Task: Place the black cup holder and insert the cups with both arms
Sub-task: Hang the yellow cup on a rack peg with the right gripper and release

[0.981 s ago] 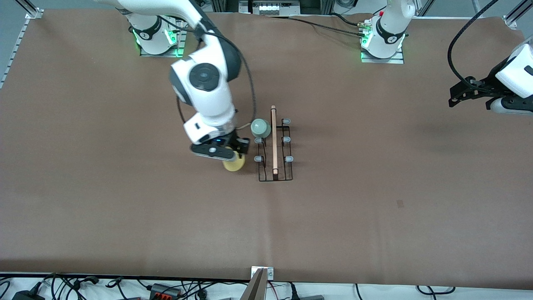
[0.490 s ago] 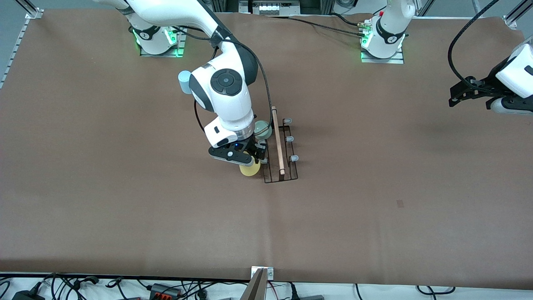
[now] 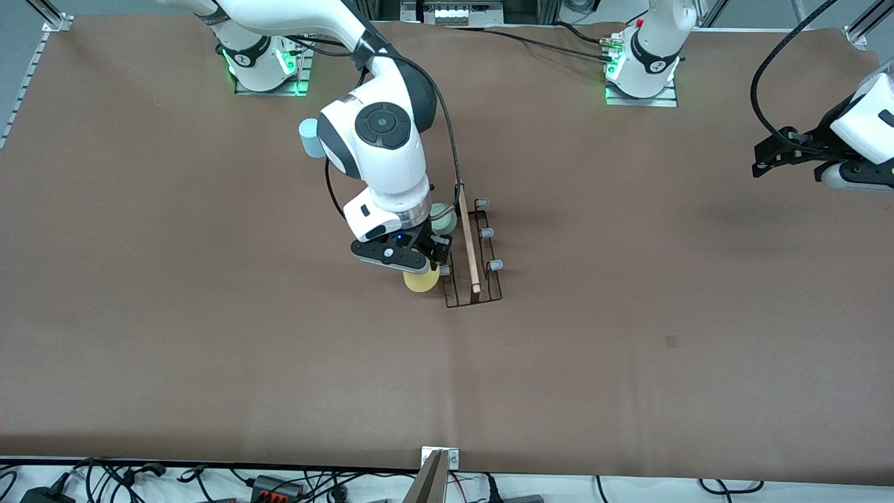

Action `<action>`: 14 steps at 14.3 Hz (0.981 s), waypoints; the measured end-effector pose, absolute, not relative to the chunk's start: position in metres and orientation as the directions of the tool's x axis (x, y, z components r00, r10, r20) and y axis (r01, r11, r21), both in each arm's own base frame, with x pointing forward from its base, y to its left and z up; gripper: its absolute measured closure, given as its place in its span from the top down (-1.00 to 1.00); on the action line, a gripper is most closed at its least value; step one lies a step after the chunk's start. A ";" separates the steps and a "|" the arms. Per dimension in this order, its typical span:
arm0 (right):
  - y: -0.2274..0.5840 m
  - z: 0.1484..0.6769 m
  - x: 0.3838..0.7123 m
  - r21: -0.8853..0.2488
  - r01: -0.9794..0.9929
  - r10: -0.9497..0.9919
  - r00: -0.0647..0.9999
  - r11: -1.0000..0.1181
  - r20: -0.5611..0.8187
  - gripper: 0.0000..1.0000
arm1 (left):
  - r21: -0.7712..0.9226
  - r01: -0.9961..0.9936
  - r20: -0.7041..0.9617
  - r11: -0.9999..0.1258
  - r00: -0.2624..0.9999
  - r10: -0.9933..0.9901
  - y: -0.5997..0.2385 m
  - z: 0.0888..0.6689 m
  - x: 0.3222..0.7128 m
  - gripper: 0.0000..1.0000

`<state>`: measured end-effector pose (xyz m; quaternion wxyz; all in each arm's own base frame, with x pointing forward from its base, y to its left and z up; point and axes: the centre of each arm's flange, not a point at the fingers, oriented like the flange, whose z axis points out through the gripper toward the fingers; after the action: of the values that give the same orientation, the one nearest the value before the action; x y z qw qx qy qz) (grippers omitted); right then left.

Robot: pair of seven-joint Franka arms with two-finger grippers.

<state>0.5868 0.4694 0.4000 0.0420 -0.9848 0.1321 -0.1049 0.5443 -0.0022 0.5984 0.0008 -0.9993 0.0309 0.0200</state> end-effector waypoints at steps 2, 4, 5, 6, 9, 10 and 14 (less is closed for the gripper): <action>0.473 0.407 0.586 -0.129 -0.254 -0.275 0.943 -0.959 0.187 0.34 | 0.000 -0.062 -0.040 -0.998 0.997 -0.062 -0.002 0.598 0.544 1.00; 0.480 0.407 0.581 -0.135 -0.247 -0.269 0.946 -0.960 0.181 0.34 | 0.000 -0.063 -0.041 -0.998 0.997 -0.063 -0.003 0.598 0.544 1.00; 0.484 0.405 0.578 -0.138 -0.242 -0.265 0.948 -0.960 0.179 0.34 | 0.000 -0.063 -0.041 -0.998 0.997 -0.063 -0.003 0.598 0.544 1.00; 0.487 0.402 0.577 -0.141 -0.237 -0.261 0.949 -0.961 0.178 0.34 | 0.000 -0.063 -0.041 -0.998 0.997 -0.063 -0.003 0.598 0.544 1.00; 0.495 0.385 0.575 -0.143 -0.228 -0.251 0.952 -0.963 0.173 0.34 | 0.000 -0.063 -0.041 -0.998 0.997 -0.063 -0.003 0.598 0.544 1.00; 0.496 0.379 0.575 -0.144 -0.226 -0.249 0.953 -0.964 0.172 0.34 | 0.000 -0.063 -0.041 -0.998 0.997 -0.063 -0.003 0.598 0.544 1.00; 0.503 0.352 0.576 -0.152 -0.217 -0.243 0.954 -0.964 0.176 0.34 | 0.000 -0.063 -0.041 -0.998 0.997 -0.063 -0.003 0.599 0.544 1.00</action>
<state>0.5762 0.5028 0.3520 0.0655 -0.9863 0.1166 -0.0969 0.5441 -0.0032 0.5985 0.0009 -0.9993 0.0314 0.0206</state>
